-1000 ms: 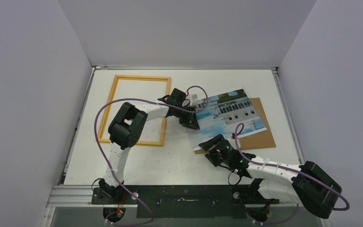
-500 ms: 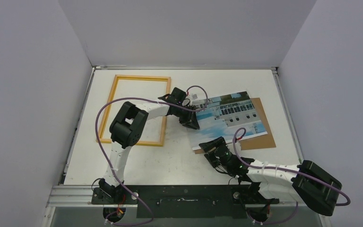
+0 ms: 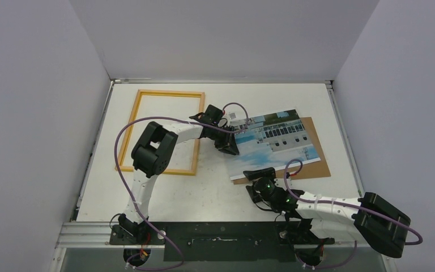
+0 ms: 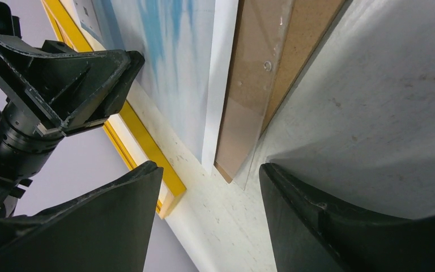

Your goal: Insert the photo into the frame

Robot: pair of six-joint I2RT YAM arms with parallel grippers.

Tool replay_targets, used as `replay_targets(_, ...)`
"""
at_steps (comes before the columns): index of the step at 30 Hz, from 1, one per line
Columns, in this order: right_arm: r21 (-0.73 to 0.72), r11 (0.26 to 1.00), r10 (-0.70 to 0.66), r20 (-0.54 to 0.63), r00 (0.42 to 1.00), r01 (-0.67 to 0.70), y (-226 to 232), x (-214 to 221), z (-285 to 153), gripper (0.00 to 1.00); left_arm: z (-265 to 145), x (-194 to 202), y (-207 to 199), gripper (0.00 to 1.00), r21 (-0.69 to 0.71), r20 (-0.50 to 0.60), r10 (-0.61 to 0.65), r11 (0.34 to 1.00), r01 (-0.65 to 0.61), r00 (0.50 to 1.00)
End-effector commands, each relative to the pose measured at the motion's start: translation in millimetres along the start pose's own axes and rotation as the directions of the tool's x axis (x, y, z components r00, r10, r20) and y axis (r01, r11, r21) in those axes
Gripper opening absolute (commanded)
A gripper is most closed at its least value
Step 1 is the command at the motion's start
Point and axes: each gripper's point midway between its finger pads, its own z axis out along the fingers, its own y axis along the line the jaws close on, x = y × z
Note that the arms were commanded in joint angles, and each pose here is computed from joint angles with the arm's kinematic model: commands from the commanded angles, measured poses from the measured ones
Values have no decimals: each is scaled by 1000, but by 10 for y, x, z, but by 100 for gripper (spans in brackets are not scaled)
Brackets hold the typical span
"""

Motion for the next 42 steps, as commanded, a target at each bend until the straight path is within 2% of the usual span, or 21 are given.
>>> replay_targets(1, 143, 989, 25, 84, 996, -37, -391, -154, 70, 66, 245, 823, 1126, 23, -359, -170, -163, 929, 93, 972)
replay_targets(8, 193, 981, 15, 118, 993, -38, -510, -203, 95, 65, 263, 841, 1136, 23, -357, -175, -173, 928, 102, 969)
replay_targets(12, 179, 984, -31, 140, 990, 6, -480, -240, 119, 64, 274, 856, 1146, 23, -356, -179, -180, 928, 107, 967)
replay_targets(15, 113, 992, -80, 149, 986, 63, -373, -266, 137, 64, 277, 877, 1169, 23, -362, -182, -187, 925, 111, 965)
replay_targets(20, -75, 989, -111, 186, 976, 127, 38, -288, 72, 62, 276, 958, 1259, 23, -399, -201, -216, 909, 121, 956)
replay_targets(24, -166, 977, -97, 202, 975, 132, 211, -317, 17, 61, 286, 991, 1297, 23, -410, -203, -227, 903, 128, 952)
replay_targets(33, -286, 947, -89, 195, 977, 143, 460, -273, -52, 53, 302, 1035, 1316, 23, -418, -211, -233, 899, 128, 949)
replay_targets(38, -320, 938, -79, 177, 981, 134, 558, -234, -100, 41, 308, 1046, 1322, 23, -424, -214, -231, 897, 123, 949)
replay_targets(42, -333, 936, -64, 162, 985, 116, 607, -221, -143, 39, 307, 1049, 1331, 23, -429, -215, -231, 895, 121, 949)
